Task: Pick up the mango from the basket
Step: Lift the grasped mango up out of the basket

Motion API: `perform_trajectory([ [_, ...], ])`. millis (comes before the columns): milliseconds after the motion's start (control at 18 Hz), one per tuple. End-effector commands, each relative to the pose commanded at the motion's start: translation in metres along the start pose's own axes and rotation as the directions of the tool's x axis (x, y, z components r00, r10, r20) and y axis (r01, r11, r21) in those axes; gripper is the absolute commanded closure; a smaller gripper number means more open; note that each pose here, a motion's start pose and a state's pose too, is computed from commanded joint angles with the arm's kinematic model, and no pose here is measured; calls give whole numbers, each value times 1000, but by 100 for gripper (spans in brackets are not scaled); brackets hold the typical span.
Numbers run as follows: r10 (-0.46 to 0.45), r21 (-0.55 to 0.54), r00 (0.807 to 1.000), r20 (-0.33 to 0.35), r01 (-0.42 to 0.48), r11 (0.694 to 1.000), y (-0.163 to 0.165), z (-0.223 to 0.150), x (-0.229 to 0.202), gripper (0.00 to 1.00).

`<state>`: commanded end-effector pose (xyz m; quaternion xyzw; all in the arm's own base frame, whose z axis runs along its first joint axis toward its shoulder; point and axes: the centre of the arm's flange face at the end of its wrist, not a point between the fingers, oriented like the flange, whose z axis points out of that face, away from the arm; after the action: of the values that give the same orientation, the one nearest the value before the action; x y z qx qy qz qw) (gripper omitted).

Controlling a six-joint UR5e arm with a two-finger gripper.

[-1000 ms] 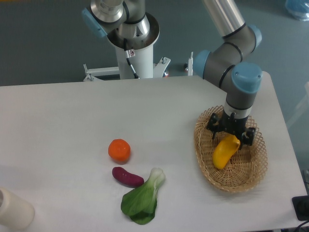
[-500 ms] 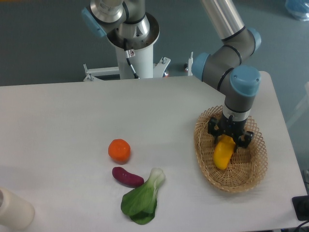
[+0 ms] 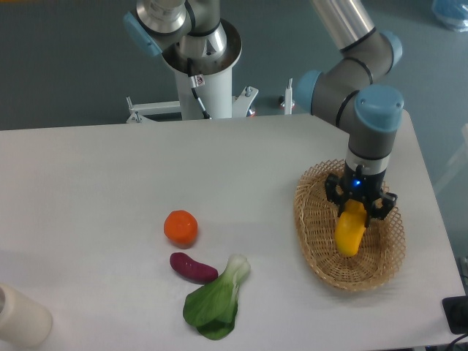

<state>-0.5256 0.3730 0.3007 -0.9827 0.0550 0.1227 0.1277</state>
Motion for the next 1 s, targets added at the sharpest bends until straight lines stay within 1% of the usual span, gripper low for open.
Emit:
perform_trajectory([
  [167,-85,98,996,9,83,992,-19,-31,4,62],
  [222,-93,123,996,15,91,988,-23,-44,6,62],
  [333,-100,144,995,20,96,985,-29,-59,13,62],
  [444,-105,150,994,25,100,984,-32,-66,15,62],
  [556,-134,159,991,24,129,979,-41,-71,20,62],
  [667,-130,165,991,29,124,978,-46,-74,19,62],
  [1000,-129,169,991,36,121,978,-47,-77,17,62],
])
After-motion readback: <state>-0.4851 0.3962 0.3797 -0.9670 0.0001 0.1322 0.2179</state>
